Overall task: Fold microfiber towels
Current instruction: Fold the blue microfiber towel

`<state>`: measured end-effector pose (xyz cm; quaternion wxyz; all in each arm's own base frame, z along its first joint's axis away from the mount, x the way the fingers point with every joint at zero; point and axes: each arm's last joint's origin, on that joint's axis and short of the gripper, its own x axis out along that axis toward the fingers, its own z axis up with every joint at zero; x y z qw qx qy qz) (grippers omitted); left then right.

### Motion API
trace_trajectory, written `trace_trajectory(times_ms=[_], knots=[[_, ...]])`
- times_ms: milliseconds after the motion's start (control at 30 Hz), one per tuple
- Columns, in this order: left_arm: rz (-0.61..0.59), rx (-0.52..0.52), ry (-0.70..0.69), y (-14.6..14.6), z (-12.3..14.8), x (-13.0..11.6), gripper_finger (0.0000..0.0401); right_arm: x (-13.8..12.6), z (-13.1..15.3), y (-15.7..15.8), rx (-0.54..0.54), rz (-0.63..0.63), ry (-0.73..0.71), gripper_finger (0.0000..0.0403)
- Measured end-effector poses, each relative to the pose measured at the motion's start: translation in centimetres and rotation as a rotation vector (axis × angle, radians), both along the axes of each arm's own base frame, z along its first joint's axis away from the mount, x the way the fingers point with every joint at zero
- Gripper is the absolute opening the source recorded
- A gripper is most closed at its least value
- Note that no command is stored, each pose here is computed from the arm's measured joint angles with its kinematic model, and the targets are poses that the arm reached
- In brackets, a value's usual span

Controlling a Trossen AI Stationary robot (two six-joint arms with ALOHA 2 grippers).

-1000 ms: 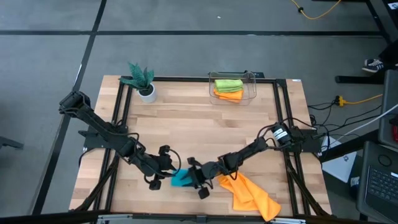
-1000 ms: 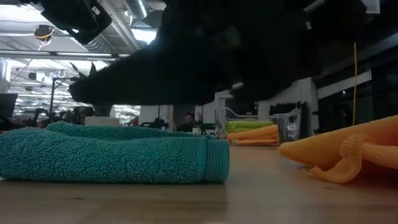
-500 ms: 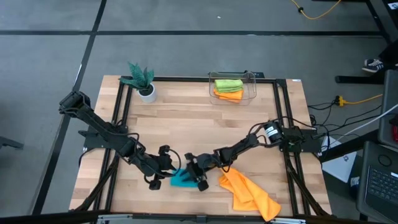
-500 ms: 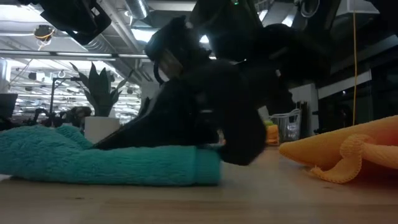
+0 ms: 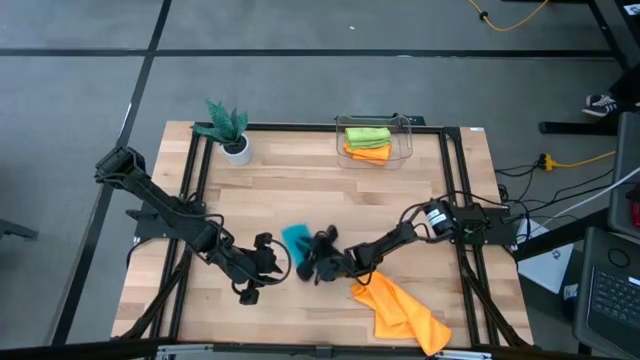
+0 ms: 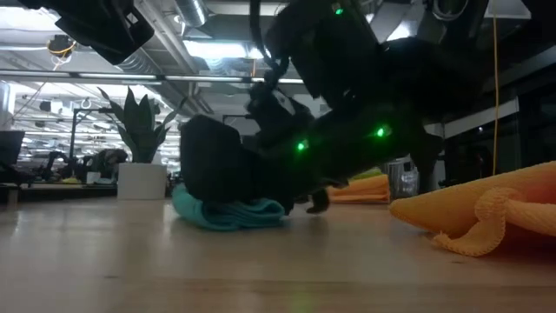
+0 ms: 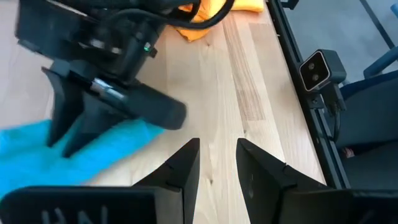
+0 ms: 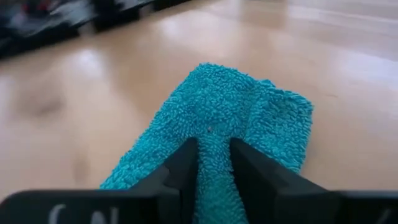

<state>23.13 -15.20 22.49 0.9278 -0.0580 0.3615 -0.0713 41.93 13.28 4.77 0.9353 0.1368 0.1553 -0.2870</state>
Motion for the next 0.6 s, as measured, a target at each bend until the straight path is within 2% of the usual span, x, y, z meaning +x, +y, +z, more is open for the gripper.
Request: trace_trajectory(times_ms=[267, 433, 600], knots=[[0.051, 0.014, -0.018, 0.1, 0.0, 0.1, 0.0098, -0.2, 0.1, -0.3, 0.008, -0.151, -0.091, 0.0082], [0.07, -0.006, -0.013, 0.1, 0.0, 0.1, 0.0098, 0.0, 1.0, 0.2, -0.049, -0.11, -0.092, 0.008], [0.089, -0.025, -0.005, 0.1, 0.0, 0.0, 0.0098, 0.3, 5.2, 1.1, -0.164, -0.042, -0.09, 0.008]])
